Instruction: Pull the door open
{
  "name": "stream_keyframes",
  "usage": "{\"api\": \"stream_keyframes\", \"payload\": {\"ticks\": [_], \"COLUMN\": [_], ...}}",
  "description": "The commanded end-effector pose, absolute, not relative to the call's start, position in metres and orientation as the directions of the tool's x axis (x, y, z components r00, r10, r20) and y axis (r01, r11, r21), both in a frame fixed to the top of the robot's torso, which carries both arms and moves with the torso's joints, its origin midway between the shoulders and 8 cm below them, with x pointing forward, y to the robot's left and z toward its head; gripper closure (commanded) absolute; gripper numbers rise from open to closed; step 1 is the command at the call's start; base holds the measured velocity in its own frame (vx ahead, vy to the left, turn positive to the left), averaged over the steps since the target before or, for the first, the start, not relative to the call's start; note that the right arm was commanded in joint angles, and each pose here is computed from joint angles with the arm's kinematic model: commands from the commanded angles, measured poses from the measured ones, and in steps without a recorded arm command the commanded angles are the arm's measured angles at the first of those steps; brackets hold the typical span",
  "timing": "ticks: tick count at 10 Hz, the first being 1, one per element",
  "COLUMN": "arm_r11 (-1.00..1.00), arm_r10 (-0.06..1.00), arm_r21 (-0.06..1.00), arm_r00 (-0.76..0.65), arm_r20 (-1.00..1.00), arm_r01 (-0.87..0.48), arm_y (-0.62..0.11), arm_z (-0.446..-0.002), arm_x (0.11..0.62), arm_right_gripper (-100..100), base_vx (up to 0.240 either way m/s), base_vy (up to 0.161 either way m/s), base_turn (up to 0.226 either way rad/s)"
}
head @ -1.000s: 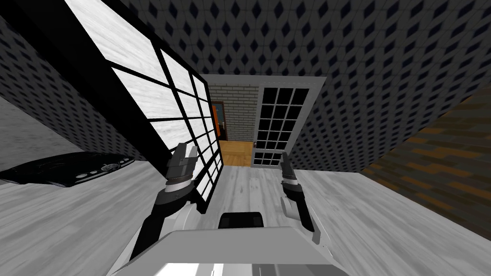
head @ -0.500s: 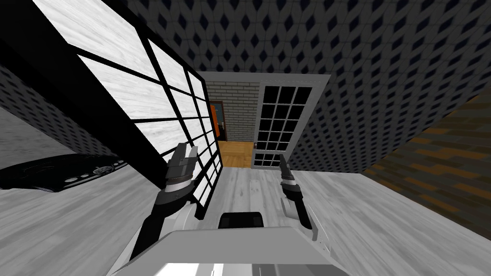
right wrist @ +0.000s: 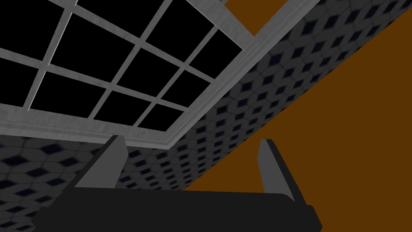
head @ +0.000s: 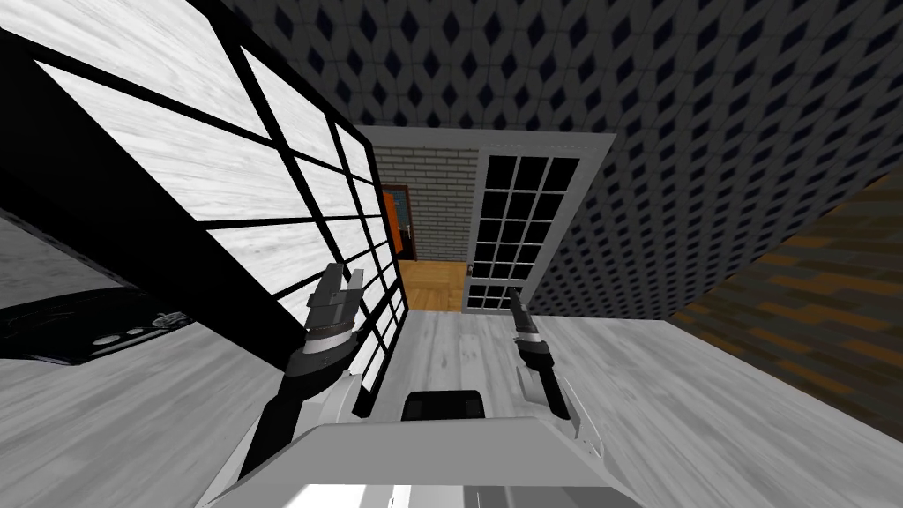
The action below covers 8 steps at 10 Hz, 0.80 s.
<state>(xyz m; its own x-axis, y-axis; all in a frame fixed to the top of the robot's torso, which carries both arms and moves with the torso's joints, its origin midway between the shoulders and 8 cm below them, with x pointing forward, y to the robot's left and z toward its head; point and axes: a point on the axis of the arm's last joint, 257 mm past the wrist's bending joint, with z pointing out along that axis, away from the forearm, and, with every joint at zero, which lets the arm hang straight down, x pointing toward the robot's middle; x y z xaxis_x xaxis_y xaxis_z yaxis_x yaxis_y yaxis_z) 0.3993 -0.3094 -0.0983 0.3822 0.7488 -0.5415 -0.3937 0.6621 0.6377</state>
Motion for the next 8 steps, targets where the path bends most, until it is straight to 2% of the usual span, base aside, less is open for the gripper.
{"api": "stream_keyframes", "payload": {"ticks": [1, 8], "arm_r11": [0.691, 0.798], "arm_r10": [0.722, 0.603], "arm_r21": [0.622, 0.542], "arm_r00": [0.383, 0.368], "arm_r20": [-0.576, -0.708], "arm_r01": [-0.368, -0.264], "arm_y": [-0.313, -0.323], "arm_z": [-0.11, -0.159], "arm_x": [0.403, 0.414], "arm_right_gripper": [-100, -100], "base_vx": [0.087, 0.101], "base_vy": [0.015, 0.02], "base_turn": [-0.014, -0.018]}}
